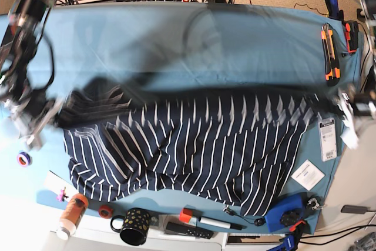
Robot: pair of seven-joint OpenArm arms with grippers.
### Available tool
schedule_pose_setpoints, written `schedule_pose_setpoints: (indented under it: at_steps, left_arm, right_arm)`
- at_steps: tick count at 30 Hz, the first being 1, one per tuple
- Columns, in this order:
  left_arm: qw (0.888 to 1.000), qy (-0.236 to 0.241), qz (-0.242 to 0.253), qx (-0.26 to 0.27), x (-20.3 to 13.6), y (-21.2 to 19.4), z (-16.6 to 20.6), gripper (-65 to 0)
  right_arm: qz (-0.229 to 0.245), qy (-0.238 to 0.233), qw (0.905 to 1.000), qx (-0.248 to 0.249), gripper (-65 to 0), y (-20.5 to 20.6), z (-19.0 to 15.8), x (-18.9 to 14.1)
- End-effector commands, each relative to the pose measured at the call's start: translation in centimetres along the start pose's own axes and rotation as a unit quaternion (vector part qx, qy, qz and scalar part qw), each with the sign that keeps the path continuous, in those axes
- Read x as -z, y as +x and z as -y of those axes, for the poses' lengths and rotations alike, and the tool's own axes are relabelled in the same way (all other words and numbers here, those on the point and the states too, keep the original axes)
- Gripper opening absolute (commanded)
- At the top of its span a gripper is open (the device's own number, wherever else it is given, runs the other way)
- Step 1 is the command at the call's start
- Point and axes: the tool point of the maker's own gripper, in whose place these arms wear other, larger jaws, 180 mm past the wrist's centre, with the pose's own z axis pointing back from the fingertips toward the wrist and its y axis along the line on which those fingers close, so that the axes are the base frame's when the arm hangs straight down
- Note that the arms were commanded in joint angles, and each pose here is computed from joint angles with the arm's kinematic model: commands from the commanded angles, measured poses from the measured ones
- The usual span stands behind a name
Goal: Layout the t-shirt on the table in an organized manner, then fold the t-shirt properly
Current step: 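Lay the lifted shirt down flat, drawing both grippers apart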
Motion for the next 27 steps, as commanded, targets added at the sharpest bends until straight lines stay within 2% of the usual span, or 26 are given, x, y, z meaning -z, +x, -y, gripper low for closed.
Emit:
schedule_pose_setpoints:
  at_steps: [1, 5, 11, 14, 18, 21, 27]
  left_arm:
    - [1.000, 0.005, 0.014, 0.013, -0.8, 0.7, 0.2, -65.0]
    - [0.999, -0.012, 0.031, 0.006, 0.2, -2.0, 1.6, -65.0]
    - [0.995, 0.014, 0.095, -0.016, -2.6, -4.2, 1.6, -65.0]
    - [0.993, 0.035, 0.106, -0.023, -4.3, -5.1, 0.9, -65.0]
    - [0.991, 0.058, 0.114, -0.034, -6.1, -5.9, 0.0, -65.0]
    - [0.992, 0.058, 0.108, -0.040, -6.4, -6.6, -0.1, -65.0]
    - [0.993, 0.062, 0.091, -0.050, -6.4, -8.1, -0.2, -65.0]
  right_arm:
    - [0.017, -0.004, 0.9997, -0.014, -65.0, 0.6, -0.1, -0.8]
    - [-0.024, 0.020, 0.9992, -0.023, -65.0, -3.6, -2.9, -1.1]
    - [-0.085, 0.033, 0.9958, -0.013, -65.0, -8.6, -4.2, -1.5]
    - [-0.083, 0.008, 0.9965, 0.001, -65.0, -8.8, -2.6, -2.3]
    - [-0.040, -0.039, 0.9973, 0.048, -65.0, -7.5, 1.3, -4.7]
    - [-0.036, -0.053, 0.9952, 0.075, -65.0, -8.6, 2.9, -6.9]
    - [-0.115, 0.023, 0.9898, 0.081, -65.0, -14.8, -0.3, -9.1]
